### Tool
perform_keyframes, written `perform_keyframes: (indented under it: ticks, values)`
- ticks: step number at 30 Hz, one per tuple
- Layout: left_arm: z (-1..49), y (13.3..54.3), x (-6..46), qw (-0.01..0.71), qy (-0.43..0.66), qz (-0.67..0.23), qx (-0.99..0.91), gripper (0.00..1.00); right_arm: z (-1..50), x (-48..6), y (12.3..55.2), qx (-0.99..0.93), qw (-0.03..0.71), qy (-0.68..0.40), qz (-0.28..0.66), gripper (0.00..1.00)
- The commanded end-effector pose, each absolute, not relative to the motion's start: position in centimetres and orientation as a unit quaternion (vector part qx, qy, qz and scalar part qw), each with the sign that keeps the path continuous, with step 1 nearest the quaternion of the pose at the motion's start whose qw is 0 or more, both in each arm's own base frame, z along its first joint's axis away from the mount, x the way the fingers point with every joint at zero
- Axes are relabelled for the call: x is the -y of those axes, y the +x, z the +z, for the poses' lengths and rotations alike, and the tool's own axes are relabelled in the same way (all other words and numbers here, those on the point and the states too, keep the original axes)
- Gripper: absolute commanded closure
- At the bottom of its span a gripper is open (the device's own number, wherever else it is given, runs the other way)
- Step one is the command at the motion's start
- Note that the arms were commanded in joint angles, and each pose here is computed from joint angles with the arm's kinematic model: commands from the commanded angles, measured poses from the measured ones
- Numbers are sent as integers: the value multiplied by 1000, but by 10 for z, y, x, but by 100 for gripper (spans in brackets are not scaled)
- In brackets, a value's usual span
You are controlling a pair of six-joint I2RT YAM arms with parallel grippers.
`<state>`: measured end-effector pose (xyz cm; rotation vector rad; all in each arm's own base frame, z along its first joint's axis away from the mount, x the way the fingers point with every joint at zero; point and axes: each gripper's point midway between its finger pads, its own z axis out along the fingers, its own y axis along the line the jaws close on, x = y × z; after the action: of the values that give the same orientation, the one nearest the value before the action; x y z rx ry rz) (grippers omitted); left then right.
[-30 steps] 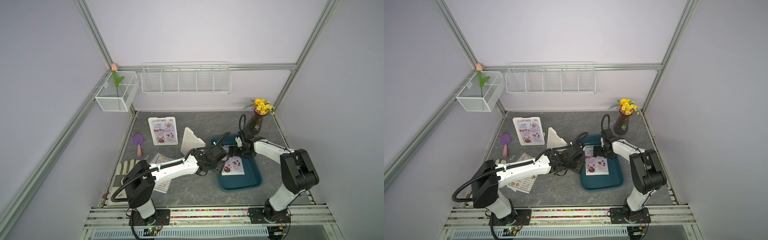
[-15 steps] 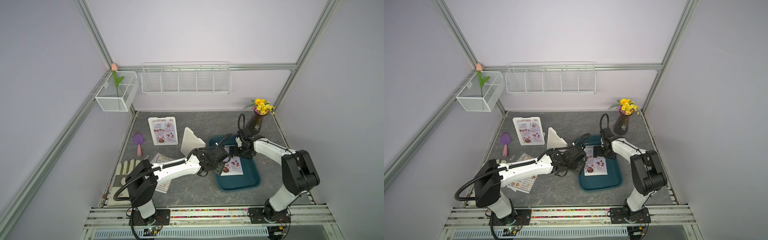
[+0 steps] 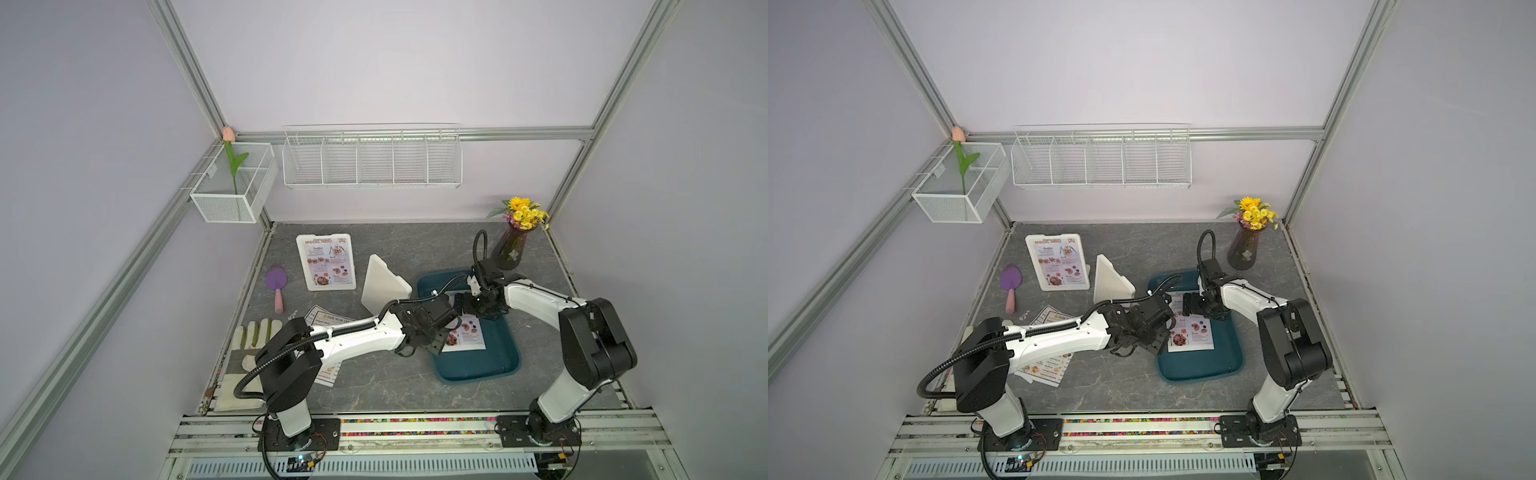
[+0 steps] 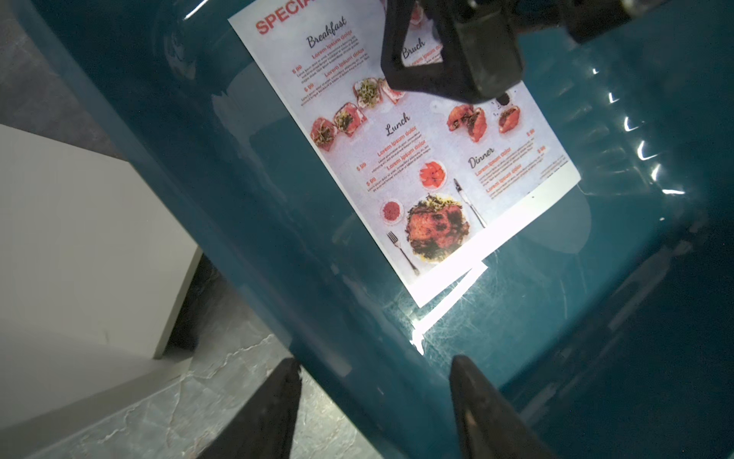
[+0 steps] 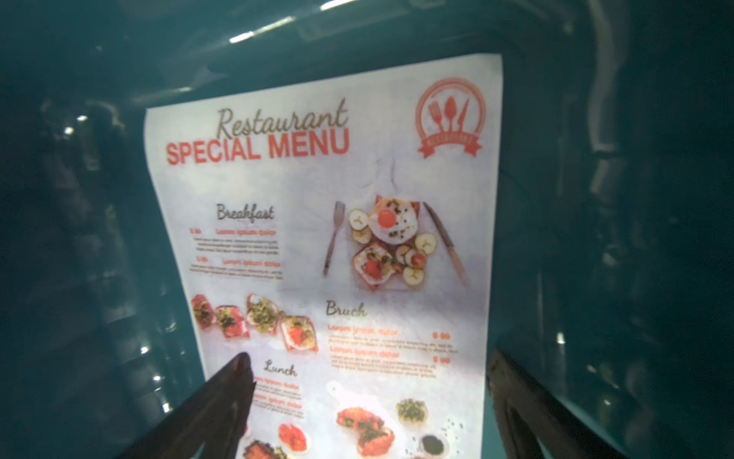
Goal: Replace the menus in the menu holders
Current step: Pick up the menu from the storage box.
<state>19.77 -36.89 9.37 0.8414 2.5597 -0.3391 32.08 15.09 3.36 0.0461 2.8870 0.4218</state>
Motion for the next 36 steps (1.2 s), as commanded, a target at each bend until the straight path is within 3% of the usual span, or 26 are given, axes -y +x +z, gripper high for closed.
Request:
perform_keyframes:
  ticks: [1,15,36]
  values:
    - [83,194,382,199,304,-140,-921,38,22,-169,296,-978,64,24,195,7]
    - [105,198,415,218,312,-184,-906,39,14,-179,282,-981,44,1,188,8]
    - [121,213,402,256,276,-174,-910,34,23,-198,268,-976,38,-9,214,9]
